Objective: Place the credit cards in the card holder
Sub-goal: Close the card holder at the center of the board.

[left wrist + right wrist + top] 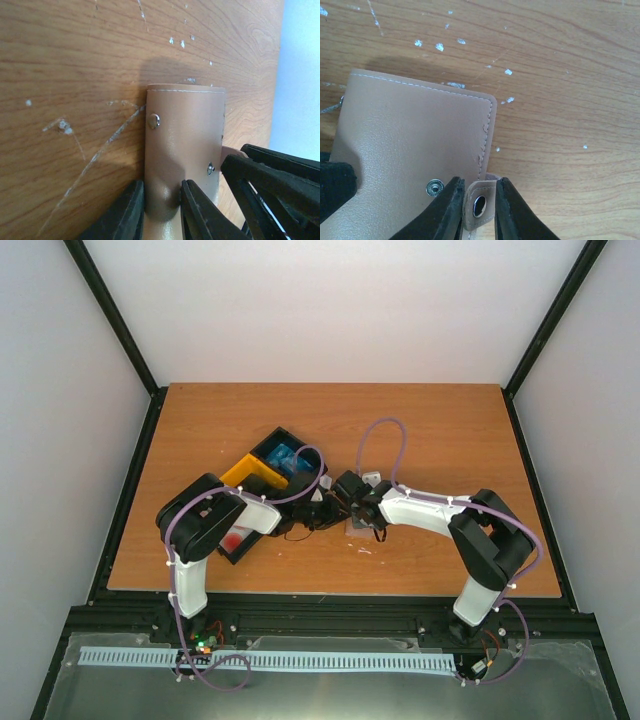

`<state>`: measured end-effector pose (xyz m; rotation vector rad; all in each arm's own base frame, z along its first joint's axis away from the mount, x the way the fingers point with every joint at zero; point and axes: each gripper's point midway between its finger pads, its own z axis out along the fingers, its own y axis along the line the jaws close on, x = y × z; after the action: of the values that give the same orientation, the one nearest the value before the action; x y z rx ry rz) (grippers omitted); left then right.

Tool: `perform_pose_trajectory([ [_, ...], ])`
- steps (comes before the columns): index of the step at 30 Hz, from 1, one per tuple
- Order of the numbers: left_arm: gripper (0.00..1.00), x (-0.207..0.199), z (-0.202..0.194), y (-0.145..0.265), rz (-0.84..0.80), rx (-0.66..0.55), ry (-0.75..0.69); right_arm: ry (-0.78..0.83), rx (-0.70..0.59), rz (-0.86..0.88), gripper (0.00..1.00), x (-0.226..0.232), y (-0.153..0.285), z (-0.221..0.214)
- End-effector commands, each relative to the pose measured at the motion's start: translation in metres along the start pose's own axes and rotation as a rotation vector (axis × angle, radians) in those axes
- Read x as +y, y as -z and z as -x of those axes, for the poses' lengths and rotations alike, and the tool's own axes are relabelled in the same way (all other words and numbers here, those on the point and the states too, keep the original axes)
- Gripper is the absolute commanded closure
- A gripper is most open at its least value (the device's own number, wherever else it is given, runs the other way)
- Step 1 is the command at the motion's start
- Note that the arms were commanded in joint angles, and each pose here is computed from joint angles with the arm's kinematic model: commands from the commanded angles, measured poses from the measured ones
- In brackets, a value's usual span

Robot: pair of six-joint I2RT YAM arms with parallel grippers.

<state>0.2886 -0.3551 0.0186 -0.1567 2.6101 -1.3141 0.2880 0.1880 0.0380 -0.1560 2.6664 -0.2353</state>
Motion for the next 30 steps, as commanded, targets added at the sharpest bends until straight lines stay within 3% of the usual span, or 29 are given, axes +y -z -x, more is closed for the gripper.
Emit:
perform_pose_trajectory([
  [1,0.77,0.0972,-0.046,-0.0003,0.316,0.101,0.123,-0.018,-0.044,-0.02,0.82,-0.0018,0.0111,0.0129],
  [6,0.77,0.0971,-0.0459,-0.0003,0.315,0.1,0.123,-0.028,-0.046,-0.022,0.82,-0.0036,0.0136,0.0131],
  [12,0.77,0.0974,-0.0463,-0.0002,0.315,0.101,0.123,-0.033,-0.043,-0.018,0.93,-0.0038,0.0142,0.0122],
  [23,0.78,0.0979,-0.0465,-0.0003,0.316,0.101,0.125,-0.044,-0.052,0.001,0.89,-0.0026,0.0195,0.014],
  [30,0.78,0.0986,-0.0468,-0.0005,0.316,0.102,0.126,-0.044,-0.042,0.002,0.97,-0.0025,0.0179,0.011],
])
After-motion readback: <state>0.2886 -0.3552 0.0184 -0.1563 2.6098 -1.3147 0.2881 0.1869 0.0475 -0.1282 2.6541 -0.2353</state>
